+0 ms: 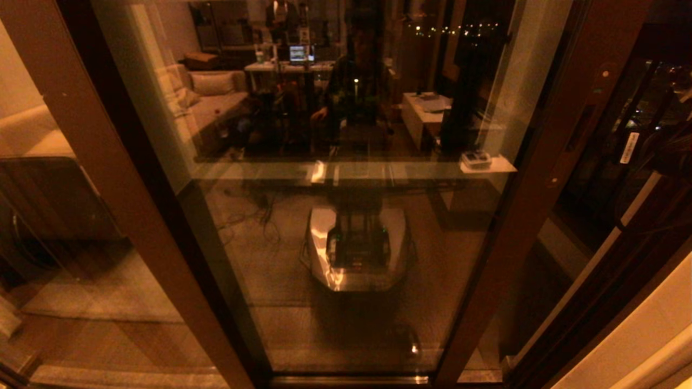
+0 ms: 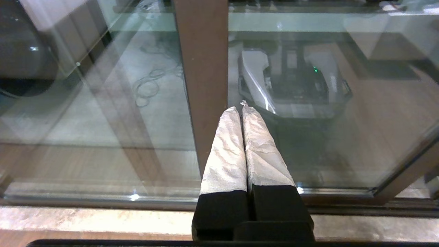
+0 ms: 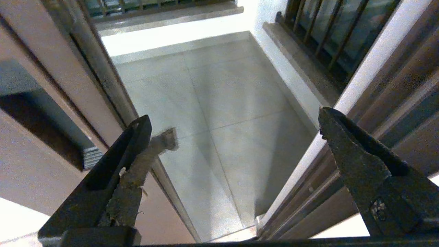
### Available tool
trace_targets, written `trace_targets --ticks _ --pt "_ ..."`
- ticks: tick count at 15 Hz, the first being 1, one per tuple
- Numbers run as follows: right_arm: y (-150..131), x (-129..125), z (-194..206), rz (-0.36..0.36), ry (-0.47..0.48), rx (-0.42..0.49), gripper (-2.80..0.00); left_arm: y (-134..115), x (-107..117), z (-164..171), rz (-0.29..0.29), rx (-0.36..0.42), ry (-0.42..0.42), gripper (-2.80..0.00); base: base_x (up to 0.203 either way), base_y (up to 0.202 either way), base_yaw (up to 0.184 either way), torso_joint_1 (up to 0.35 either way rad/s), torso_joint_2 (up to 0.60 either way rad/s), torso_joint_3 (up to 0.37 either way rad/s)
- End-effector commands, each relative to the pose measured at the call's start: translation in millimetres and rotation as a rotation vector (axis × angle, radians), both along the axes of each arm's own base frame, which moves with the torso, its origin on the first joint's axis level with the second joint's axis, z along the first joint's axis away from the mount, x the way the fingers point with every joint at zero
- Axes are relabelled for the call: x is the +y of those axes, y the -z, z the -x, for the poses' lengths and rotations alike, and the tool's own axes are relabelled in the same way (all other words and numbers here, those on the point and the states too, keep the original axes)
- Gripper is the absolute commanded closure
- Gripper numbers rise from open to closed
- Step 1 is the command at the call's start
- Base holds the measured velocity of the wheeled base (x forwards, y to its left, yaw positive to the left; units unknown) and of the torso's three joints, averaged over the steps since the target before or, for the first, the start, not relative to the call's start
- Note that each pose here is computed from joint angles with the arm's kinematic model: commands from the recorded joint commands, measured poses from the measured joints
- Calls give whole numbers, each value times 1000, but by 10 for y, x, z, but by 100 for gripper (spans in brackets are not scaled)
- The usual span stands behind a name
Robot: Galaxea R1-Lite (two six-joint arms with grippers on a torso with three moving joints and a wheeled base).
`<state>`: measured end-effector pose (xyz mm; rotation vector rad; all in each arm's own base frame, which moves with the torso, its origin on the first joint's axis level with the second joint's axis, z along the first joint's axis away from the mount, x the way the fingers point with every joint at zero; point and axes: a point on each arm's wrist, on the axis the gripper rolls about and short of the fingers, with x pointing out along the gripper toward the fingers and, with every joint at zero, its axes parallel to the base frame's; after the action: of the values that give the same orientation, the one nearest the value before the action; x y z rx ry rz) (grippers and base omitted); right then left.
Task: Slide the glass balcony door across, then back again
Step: Close the slid door
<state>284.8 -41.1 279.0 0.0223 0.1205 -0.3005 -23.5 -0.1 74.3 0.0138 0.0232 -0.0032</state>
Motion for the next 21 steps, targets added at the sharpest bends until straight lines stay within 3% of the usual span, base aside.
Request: trace_targets --ticks 1,5,7,8,11,14,21 --pt "-34 5 45 2 -2 -11 -280 0 0 1 0 -2 0 0 0 0 0 0 0 0" --pt "-216 128 320 9 -47 -62 -280 0 0 1 0 -2 1 0 0 0 0 0 0 0" --pt "-266 227 450 6 -75 -36 -280 0 0 1 0 -2 0 0 0 0 0 0 0 0" --pt "-285 276 480 12 -58 -12 -280 0 0 1 0 -2 2 0 0 0 0 0 0 0" --pt "-318 483 429 65 118 64 -280 0 0 1 0 -2 0 0 0 0 0 0 0 0" --pt "-244 665 316 80 105 103 -280 0 0 1 0 -2 1 0 0 0 0 0 0 0" --pt "-263 666 70 59 122 94 -280 0 0 1 0 -2 0 0 0 0 0 0 0 0"
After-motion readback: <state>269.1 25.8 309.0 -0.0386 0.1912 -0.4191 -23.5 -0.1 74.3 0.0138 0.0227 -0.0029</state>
